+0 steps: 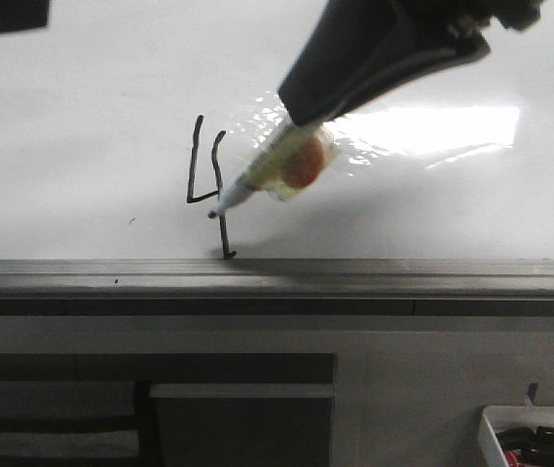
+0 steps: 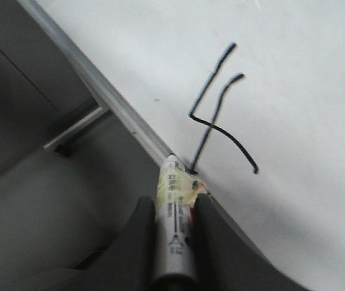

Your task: Write number 4 on whiteboard

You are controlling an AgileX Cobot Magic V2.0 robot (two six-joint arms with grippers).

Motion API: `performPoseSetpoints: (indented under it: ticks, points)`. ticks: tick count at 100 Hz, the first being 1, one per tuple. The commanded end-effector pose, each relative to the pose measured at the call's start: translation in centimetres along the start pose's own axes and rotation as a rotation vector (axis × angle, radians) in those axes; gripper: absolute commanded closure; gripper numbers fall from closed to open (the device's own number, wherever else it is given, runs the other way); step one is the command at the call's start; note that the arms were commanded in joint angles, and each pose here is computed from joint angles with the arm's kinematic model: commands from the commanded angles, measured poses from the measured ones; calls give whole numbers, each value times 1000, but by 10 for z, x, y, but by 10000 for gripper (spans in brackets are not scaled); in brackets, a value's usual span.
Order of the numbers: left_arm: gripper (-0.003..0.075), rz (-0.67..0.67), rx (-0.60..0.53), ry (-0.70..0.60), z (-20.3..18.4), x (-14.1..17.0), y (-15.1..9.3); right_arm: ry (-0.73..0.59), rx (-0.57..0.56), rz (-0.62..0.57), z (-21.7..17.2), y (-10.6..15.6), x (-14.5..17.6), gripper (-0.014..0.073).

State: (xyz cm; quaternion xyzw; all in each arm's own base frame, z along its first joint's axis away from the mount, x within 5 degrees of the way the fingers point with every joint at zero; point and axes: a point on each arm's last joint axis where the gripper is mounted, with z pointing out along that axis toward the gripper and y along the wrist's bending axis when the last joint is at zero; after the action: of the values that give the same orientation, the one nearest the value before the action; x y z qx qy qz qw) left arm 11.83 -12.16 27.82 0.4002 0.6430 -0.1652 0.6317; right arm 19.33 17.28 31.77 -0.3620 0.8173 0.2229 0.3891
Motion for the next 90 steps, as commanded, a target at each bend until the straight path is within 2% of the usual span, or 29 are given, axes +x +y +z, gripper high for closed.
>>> performPoseSetpoints:
  ticks: [1, 14, 48, 55, 67, 90]
  points:
    - [353, 55, 72, -55, 15, -8, -11, -93, -18, -50, -20, 10, -22, 656]
    - [353, 68, 155, -47, 38, -1, -28, -63, -66, -81, -24, 20, -26, 656]
    - [369, 61, 176, -18, 58, 9, -34, -34, -100, -100, -25, 28, -25, 656]
    - [468, 60, 176, -20, 59, 9, -34, -33, -101, -100, -25, 28, -25, 656]
    - [738, 60, 175, -26, 59, 8, -34, -33, -101, -100, -25, 28, -25, 656]
    - [741, 60, 175, -26, 59, 8, -34, -52, -100, -88, -26, 28, -26, 654]
